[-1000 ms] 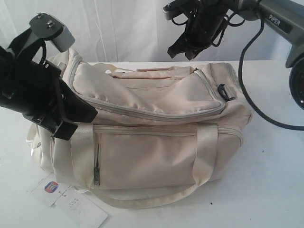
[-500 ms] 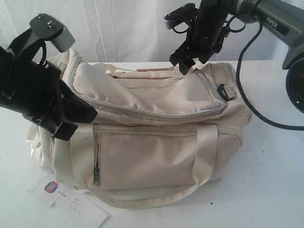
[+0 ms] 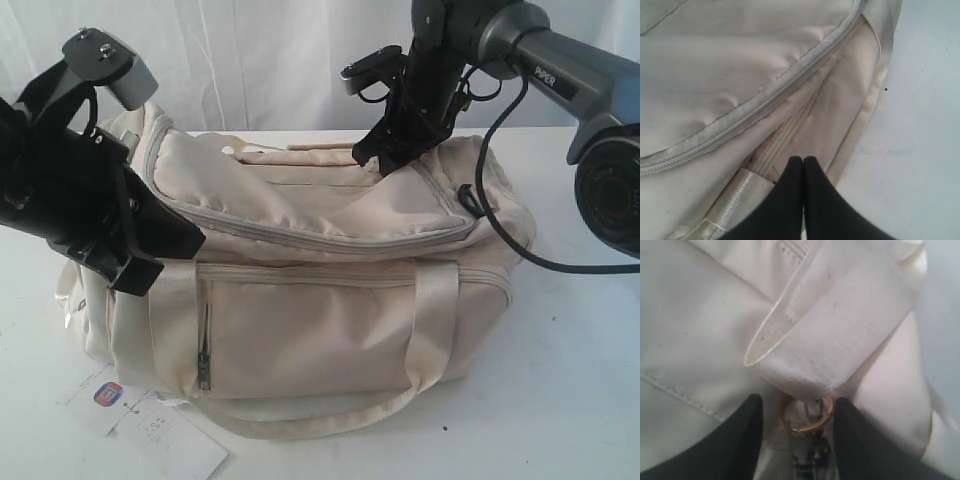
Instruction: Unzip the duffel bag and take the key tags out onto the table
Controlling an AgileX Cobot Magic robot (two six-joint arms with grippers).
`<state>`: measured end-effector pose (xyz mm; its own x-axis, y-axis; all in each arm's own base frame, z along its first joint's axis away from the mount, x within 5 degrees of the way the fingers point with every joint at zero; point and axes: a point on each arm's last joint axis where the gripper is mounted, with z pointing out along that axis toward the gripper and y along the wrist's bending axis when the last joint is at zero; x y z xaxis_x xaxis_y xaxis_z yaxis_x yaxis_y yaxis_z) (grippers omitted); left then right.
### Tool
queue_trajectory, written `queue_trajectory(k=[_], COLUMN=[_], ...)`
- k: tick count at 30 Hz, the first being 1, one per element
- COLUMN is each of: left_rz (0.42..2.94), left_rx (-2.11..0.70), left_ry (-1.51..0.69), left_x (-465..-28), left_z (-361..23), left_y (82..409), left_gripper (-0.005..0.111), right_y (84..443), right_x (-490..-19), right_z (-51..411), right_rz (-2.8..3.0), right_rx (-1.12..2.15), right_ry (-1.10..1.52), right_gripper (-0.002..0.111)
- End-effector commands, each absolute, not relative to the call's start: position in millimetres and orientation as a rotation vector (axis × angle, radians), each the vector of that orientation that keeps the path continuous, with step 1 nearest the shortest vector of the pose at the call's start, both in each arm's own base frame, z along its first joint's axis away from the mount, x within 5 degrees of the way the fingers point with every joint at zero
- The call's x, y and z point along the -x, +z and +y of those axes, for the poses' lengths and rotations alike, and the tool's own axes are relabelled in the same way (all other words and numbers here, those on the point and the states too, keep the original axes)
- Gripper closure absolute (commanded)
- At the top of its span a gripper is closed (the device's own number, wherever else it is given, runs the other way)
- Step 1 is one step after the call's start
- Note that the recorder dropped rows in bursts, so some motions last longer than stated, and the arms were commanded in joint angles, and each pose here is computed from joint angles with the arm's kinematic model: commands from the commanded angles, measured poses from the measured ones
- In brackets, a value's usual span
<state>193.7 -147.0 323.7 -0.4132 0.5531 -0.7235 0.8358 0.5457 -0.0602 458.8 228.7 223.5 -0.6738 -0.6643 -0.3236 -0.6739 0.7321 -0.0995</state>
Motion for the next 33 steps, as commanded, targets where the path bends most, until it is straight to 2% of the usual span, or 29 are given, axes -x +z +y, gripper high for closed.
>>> queue_trajectory(k=[1, 5, 8, 22, 33], left_rz=[2.136, 2.136, 2.136, 2.136, 2.137], left_rx=[-1.122, -1.122, -1.122, -1.122, -1.123], left_ry=[-0.581, -0.581, -0.581, -0.581, -0.582], left_x=[-190.4, -190.4, -190.4, -190.4, -190.2], left_z=[-148.0, -148.0, -148.0, -148.0, -148.0], left_y=[322.2, 322.2, 322.2, 322.2, 322.1], left_gripper=[0.107, 0.107, 0.107, 0.107, 0.107], right_y=[226.3, 230.2, 233.4, 278.0, 290.6], right_x=[-459.9, -461.3, -462.1, -456.2, -445.0], right_z=[227.8, 228.2, 228.6, 225.4, 219.8], right_rz=[2.577, 2.549, 2.529, 2.402, 2.459], right_rx=[1.045, 1.032, 1.024, 0.973, 0.990], right_ry=[0.027, 0.026, 0.028, 0.037, 0.033], right_gripper=[0.083, 0.096, 0.099, 0.099, 0.099])
